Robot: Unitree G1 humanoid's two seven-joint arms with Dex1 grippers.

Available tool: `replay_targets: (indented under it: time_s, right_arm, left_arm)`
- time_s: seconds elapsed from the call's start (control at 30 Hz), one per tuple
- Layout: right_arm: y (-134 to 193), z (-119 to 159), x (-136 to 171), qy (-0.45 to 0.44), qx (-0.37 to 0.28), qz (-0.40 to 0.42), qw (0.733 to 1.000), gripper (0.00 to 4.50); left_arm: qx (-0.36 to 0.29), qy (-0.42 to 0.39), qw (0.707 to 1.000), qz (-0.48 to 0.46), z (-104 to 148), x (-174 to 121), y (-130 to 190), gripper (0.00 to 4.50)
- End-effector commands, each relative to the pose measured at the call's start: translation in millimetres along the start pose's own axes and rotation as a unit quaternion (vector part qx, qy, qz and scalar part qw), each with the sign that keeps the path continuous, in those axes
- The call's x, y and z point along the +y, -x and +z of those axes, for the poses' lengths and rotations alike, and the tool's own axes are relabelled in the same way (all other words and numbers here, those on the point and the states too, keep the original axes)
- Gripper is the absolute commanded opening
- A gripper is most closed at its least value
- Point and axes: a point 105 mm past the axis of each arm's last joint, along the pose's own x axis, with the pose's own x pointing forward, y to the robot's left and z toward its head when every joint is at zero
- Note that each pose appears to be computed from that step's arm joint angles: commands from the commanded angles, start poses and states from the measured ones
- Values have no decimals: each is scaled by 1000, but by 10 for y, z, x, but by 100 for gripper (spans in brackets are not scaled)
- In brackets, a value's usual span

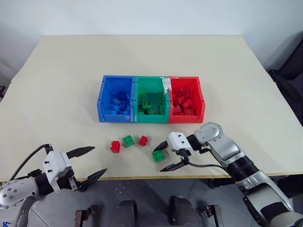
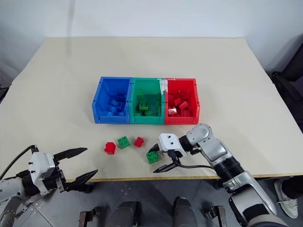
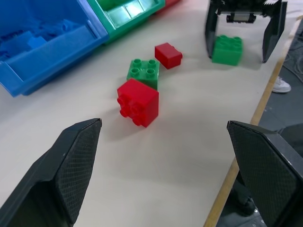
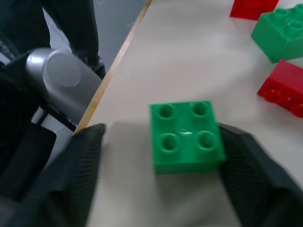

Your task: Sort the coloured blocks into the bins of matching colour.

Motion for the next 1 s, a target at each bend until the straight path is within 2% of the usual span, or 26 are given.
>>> replay_targets:
  time_s: [0.03,0.07,0.13,0.2,0.27,0.47,0.53,0.6,0.63,0.8,0.83,0.93,1.0]
  right_arm:
    - [40,110,-40,24,-11,-3,1000,222]
    - [60,126,-53,26,-14,-9,1000,180]
    - [135,223,-142,13,-41,-44,998,148]
    - [264,453,-373,-28,-103,-118,987,148]
    - [402,620,-586,-50,-137,-181,972,148]
    - [753,881,-1233,-87,-165,-361,914,148]
    - [728,890,-1322,-77,-153,-379,909,148]
    - [698,870,-1372,-62,-142,-393,907,225]
    - [699,868,-1390,-61,-143,-397,904,249]
    - [805,943,-1357,-40,-174,-403,898,430]
    - [827,953,-1299,-30,-182,-395,900,448]
    - [918,858,-962,-12,-200,-351,915,448]
    - [1025,700,-706,-11,-198,-337,920,448]
  left_arm:
    - [-14,-17,1000,9,95,-5,16,450]
    - [-17,-17,1000,11,102,-2,11,450]
    - [-26,-17,999,19,124,16,-2,450]
    - [-40,-21,998,40,156,56,-7,450]
    - [-49,-13,997,58,169,94,5,450]
    - [-45,-3,996,77,136,134,49,450]
    - [-44,-3,996,78,133,144,53,450]
    - [-44,-4,996,77,140,153,45,450]
    - [-44,-5,996,75,147,156,37,450]
    - [-43,-7,997,68,179,191,-2,450]
    - [-43,-8,997,67,183,205,-20,450]
    - [-45,-16,998,48,217,226,-123,450]
    - [-50,-15,998,25,250,217,-205,450]
